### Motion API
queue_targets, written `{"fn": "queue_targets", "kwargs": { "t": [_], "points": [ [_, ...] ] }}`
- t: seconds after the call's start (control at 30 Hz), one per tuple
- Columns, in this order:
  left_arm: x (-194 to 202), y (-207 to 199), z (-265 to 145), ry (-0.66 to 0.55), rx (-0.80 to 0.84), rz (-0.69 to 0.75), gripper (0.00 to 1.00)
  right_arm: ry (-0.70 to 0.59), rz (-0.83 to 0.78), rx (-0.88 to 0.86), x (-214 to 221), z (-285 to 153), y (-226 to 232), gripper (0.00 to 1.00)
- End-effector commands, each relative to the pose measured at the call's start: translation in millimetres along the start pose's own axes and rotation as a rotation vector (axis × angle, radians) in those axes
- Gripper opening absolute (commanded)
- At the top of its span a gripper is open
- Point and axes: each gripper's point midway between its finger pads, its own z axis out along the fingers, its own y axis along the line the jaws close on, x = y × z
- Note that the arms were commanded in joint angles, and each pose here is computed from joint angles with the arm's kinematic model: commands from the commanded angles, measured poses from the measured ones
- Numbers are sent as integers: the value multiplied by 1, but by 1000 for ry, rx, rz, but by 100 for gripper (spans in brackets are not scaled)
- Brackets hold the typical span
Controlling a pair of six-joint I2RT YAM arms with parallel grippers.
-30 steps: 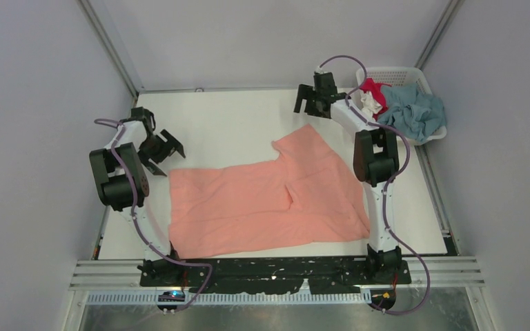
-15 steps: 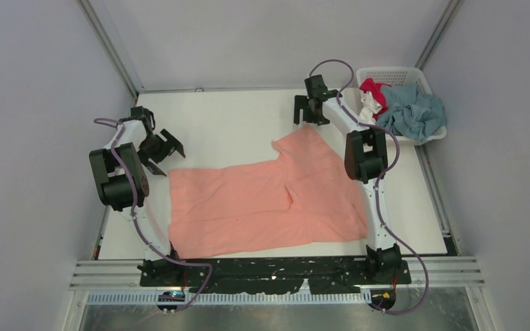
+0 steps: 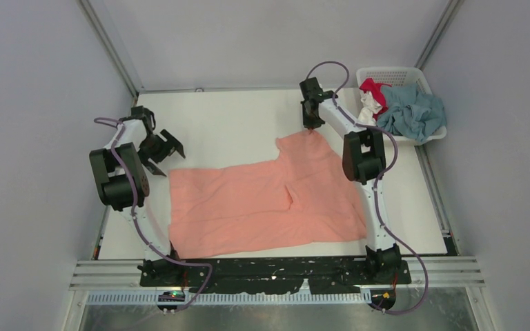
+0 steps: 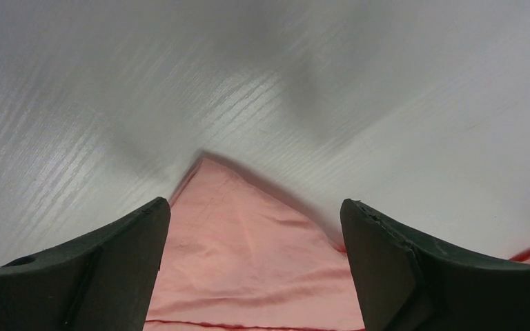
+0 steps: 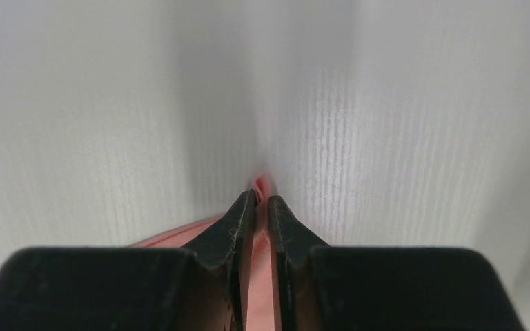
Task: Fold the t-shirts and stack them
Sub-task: Grab the side of the flattened tshirt furthest away from the robot with both arms
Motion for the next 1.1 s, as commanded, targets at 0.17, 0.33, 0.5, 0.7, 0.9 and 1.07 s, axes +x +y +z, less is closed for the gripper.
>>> {"fn": "queue_targets", "kwargs": {
  "t": [0.17, 0.33, 0.5, 0.7, 0.9, 1.07],
  "points": [
    [-12, -34, -15, -41, -20, 53, 92, -83, -6, 59, -32, -29, -55, 15],
    [-7, -42, -11, -23, -80, 83, 90, -88, -24, 49, -33, -31, -59, 15],
    [-1, -57, -8, -20, -90, 92, 88, -85, -32, 55, -31, -34, -71, 14],
    [2, -78, -5, -40, -139, 53, 82, -102, -58, 21, -33, -43, -67, 14],
    [25, -72, -5, -52, -220, 76, 78, -107, -78, 48, -33, -52, -79, 14],
    [32, -71, -4, -55, -229, 25, 72, -119, -88, 48, -33, -58, -83, 15]
  ]
}}
